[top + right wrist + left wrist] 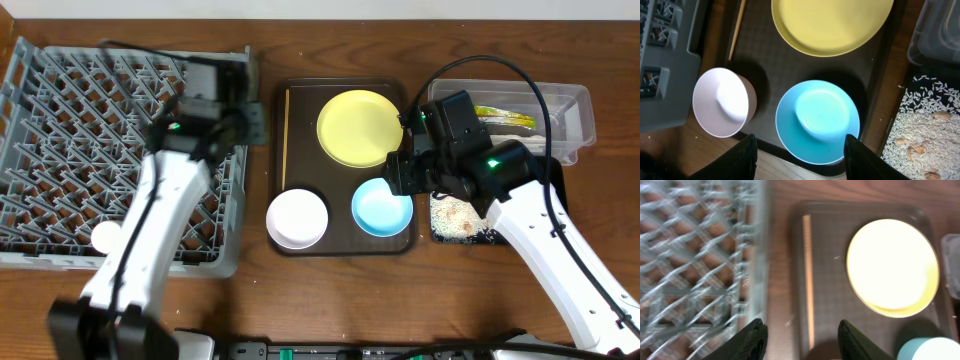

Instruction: Sort waste into correct bins and load items into the dishwasher

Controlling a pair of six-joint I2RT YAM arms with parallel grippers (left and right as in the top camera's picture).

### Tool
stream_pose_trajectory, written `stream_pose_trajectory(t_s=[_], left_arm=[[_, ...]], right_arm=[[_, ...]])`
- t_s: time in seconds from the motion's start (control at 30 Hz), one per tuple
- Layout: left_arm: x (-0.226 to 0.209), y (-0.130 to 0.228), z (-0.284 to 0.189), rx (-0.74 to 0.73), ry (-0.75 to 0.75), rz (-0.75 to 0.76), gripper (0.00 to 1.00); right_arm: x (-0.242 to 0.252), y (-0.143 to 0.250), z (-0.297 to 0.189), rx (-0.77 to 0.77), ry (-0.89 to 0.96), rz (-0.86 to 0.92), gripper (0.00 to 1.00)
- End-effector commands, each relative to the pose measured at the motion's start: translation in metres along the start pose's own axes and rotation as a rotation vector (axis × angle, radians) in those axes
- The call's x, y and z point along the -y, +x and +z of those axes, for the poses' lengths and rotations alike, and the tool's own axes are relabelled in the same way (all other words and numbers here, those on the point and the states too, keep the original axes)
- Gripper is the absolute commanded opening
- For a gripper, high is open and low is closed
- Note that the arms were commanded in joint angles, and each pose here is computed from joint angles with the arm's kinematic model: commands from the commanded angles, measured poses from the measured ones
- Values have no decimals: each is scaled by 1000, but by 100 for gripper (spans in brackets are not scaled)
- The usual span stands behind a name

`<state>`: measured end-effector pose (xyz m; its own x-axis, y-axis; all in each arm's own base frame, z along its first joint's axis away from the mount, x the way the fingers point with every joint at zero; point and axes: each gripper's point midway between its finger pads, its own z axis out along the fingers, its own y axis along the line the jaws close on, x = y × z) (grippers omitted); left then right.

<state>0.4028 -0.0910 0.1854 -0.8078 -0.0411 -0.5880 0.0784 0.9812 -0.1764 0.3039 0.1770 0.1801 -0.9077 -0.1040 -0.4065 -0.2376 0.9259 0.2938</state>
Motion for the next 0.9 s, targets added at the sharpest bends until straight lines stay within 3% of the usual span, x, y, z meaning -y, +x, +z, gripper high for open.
stream_pose_trajectory(t_s=[0.0,0.27,0.67,0.87], left_arm=[[13,14,45,-80,21,11,50],[9,49,127,-198,4,18,48],[12,97,175,-326,-3,36,33],[16,103,177,-333,-35,71,8]], right_arm=[[-5,-4,-4,17,-6,-5,54],[-5,-4,-4,17,-7,-5,54],[-5,-4,-4,17,-7,-1,54],[-5,-4,-4,16,-7,-1,54]])
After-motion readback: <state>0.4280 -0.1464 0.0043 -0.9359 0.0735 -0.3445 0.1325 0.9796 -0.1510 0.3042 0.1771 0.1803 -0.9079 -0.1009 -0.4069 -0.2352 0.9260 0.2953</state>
